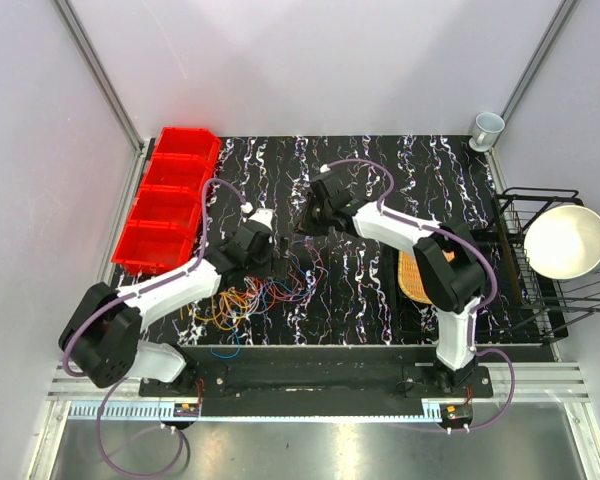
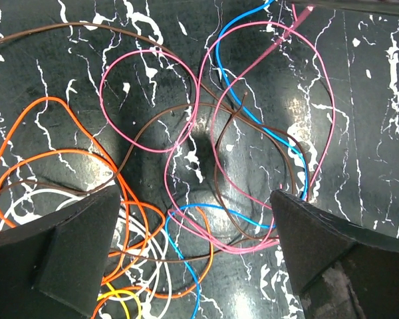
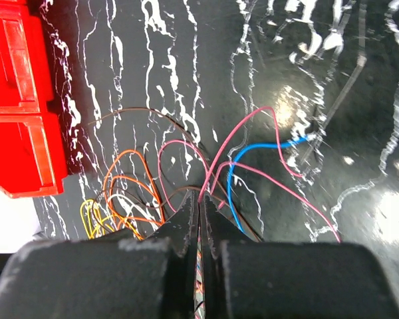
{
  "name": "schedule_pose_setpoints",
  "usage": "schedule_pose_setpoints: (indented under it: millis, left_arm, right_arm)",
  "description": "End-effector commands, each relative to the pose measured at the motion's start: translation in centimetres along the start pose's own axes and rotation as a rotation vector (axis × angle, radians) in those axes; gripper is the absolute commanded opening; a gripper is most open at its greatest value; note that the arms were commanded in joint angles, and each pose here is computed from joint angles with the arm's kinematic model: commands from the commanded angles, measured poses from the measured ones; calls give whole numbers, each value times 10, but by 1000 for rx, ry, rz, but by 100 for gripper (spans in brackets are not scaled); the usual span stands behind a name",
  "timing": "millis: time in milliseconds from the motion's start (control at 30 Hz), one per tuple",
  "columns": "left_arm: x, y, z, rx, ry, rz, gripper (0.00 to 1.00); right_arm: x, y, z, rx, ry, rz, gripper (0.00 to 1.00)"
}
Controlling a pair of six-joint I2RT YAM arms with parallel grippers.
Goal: Untangle the cables
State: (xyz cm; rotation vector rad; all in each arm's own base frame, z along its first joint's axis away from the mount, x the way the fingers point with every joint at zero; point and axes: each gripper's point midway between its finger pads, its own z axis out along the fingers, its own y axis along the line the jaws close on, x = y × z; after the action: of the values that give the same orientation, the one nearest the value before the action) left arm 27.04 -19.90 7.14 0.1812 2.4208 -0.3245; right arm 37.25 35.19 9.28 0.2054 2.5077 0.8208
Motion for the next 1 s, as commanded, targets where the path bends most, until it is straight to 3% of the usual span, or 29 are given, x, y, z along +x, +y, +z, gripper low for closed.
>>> schedule_pose_setpoints:
  millis: [0, 167, 433, 700, 867, 900, 967]
  left_arm:
    - [-19, -3, 8, 2, -72, -34, 99]
    - [-12, -3, 25, -6, -30, -23, 95]
    - [-2, 3, 45, -19, 2, -33, 78]
    - [-5, 4, 49, -8, -10, -32, 74]
    - [-4, 0, 52, 10, 3, -33, 49]
    - [-3, -1, 52, 14, 9, -34, 37]
    - [0, -2, 55, 14, 22, -35, 26]
  right_arm:
    - [-7, 20, 9, -64, 13, -26, 0]
    - [-1, 12, 16, -59, 25, -25, 0]
    - [4, 11, 18, -75, 43, -33, 0]
    - [7, 13, 20, -92, 56, -36, 0]
    - [8, 13, 23, -92, 61, -34, 0]
    - [9, 13, 23, -91, 62, -33, 0]
    - [9, 13, 24, -92, 63, -35, 0]
